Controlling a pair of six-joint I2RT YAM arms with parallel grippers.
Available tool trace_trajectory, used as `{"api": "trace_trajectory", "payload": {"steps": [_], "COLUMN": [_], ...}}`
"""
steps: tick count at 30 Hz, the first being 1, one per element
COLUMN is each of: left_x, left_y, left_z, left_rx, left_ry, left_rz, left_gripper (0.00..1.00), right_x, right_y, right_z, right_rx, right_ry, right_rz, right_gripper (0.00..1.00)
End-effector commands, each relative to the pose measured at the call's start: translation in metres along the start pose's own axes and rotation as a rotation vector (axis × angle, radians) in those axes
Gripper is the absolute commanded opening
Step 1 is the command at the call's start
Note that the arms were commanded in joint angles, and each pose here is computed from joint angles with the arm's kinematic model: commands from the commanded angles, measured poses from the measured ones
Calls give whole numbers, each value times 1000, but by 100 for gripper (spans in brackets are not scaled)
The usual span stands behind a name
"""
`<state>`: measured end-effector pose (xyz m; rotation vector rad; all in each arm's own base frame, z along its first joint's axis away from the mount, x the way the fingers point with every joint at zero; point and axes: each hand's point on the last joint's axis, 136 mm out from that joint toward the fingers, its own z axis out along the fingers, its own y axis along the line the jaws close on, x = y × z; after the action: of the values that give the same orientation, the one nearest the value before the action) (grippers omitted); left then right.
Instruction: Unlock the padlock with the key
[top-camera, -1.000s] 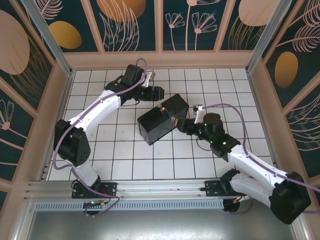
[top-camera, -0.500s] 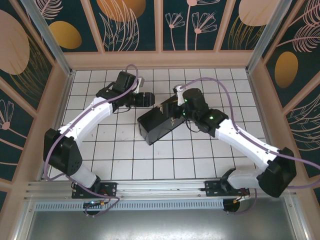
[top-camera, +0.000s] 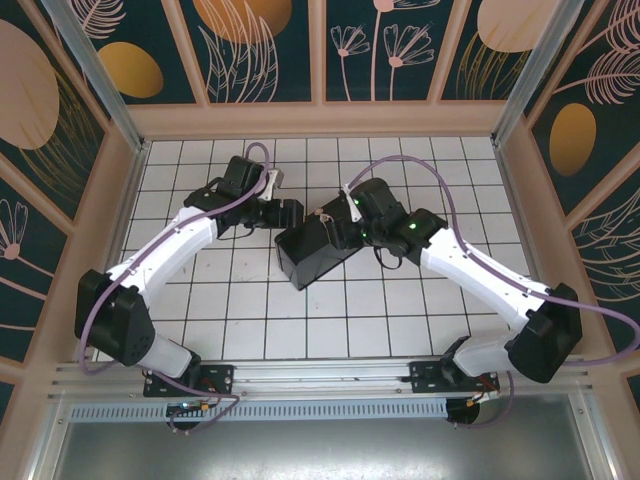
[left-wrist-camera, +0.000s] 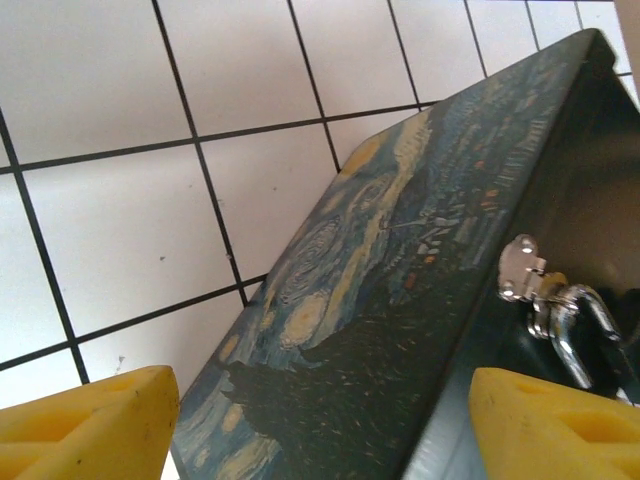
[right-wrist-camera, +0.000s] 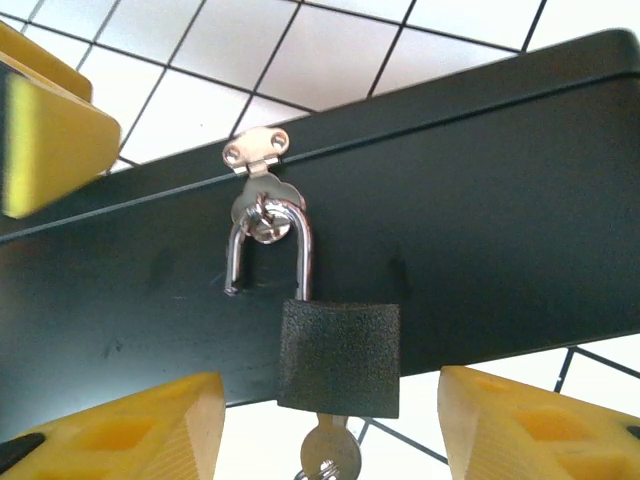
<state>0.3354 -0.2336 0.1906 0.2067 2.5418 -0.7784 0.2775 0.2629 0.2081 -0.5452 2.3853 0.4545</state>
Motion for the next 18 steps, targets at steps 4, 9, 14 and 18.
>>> {"api": "trace_trajectory", "payload": {"steps": [4,9,14,18], "left_x": [10,19,24,25], "left_y": [-5,-4,-6,-12], "left_z": [-6,-1,2,1], "left_rx": [39,53,71,91], "left_ry": [12,38,50,54], "left_rz": [32,37,50,65], "left_gripper": [75,72,69,66], "right_x": [1,-7,-12,-11], "right_y": [-4,-4,0,6], "right_z": [11,14,16,20], "right_rx": [61,72,64,63], "right_ry": [39,20,22,52], "right_rz": [-52,-45,-50,-67], "right_gripper": [58,53,46,43]}}
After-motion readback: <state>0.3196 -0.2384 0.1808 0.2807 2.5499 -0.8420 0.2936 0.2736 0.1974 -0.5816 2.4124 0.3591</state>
